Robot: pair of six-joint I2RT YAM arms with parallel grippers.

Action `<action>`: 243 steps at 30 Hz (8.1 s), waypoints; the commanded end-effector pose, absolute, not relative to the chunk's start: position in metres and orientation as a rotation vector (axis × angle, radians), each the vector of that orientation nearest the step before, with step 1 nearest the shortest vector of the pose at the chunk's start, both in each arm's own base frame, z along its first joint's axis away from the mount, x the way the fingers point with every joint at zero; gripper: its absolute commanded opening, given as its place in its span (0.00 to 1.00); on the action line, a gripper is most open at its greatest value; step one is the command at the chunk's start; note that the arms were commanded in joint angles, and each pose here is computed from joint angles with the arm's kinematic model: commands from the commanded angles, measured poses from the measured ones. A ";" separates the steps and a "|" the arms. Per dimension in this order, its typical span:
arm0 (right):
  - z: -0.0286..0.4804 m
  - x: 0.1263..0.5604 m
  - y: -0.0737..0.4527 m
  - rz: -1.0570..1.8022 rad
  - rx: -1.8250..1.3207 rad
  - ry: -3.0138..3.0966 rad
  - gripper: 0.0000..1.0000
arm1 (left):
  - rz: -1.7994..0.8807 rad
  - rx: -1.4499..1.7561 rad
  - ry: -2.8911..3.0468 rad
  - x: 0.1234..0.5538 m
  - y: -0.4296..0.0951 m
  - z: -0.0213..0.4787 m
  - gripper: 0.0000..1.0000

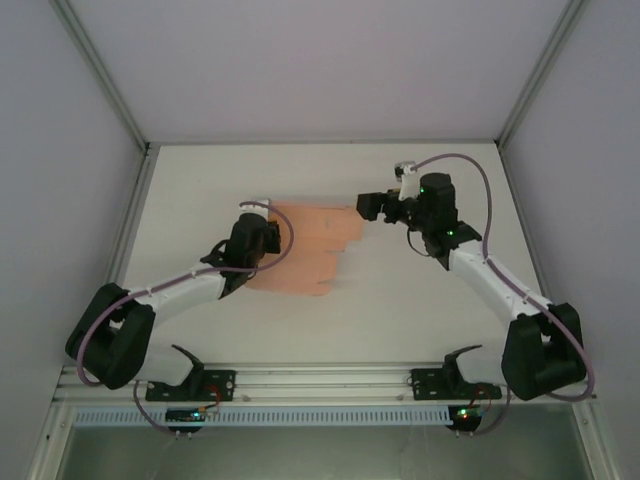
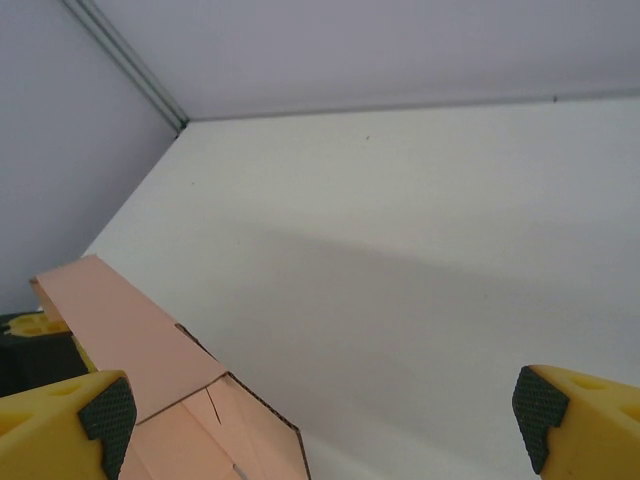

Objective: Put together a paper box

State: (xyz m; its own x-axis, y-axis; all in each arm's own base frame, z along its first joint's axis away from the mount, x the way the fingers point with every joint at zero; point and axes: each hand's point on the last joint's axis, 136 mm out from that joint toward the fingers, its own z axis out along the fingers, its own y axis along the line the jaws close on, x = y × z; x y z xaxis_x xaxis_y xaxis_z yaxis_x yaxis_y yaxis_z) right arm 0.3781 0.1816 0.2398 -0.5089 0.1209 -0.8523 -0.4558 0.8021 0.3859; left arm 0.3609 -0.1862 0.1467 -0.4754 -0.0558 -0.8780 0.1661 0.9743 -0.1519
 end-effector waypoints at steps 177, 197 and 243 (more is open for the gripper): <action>0.047 0.400 0.227 -0.029 -0.156 2.301 0.22 | -0.164 0.110 2.252 0.367 -0.239 0.069 0.00; 0.056 0.410 0.197 -0.133 -0.004 2.217 0.00 | 0.184 -0.169 2.254 0.368 -0.184 0.065 0.00; 0.205 0.293 0.148 0.508 -0.057 2.075 0.99 | -0.409 1.259 2.082 0.306 -0.266 0.160 0.00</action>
